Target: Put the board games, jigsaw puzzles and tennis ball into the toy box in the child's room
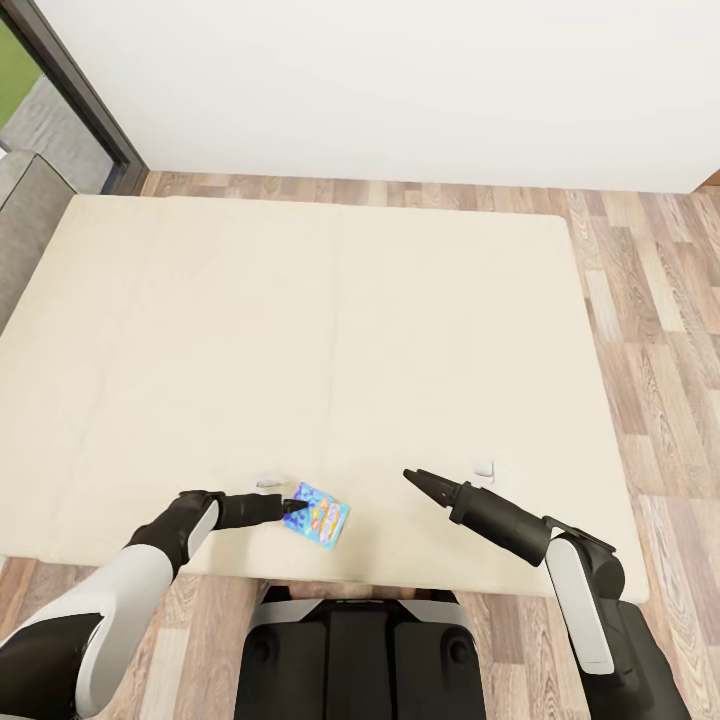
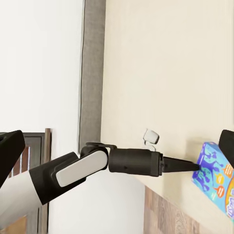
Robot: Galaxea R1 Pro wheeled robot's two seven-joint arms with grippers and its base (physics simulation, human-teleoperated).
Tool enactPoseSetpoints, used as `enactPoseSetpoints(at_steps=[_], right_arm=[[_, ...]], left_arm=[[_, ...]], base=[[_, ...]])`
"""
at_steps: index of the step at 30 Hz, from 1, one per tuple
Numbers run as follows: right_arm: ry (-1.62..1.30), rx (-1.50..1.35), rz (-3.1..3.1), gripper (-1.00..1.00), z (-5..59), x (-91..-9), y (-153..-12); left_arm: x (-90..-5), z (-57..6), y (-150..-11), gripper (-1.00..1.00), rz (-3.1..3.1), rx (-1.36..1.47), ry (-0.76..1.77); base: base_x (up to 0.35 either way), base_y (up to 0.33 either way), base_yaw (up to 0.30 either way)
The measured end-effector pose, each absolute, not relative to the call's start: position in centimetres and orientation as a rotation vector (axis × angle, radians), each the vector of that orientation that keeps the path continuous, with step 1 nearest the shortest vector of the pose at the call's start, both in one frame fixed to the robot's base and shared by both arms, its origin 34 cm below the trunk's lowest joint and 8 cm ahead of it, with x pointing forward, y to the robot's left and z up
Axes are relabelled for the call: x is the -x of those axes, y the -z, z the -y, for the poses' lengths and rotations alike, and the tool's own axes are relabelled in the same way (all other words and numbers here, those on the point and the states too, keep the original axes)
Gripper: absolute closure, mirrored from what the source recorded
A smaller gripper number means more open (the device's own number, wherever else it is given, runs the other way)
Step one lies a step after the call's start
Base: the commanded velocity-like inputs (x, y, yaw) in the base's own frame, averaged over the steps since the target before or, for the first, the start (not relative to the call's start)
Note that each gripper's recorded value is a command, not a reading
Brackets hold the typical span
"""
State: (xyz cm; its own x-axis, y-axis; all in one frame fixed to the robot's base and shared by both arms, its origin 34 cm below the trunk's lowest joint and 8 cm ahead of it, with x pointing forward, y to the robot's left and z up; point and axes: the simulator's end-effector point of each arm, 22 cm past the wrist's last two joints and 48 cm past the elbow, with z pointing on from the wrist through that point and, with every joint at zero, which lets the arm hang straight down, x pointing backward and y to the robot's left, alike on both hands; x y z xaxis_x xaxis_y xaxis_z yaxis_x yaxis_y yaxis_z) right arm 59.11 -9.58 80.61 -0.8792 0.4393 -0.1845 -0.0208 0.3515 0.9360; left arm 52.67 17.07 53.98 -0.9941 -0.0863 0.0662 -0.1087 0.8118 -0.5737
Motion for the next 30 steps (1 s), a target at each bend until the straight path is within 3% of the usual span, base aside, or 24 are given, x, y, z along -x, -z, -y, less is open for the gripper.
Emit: enactPoseSetpoints(at_steps=[30], right_arm=[[-1.543,-0.366,-2.214,-1.0,9.6,-59.1,-80.6]], left_arm=[[-52.4,-15.8,-54.4,-1.0,2.932,-0.162,-0.993]], base=[[-0.013,-0.087,0.0]])
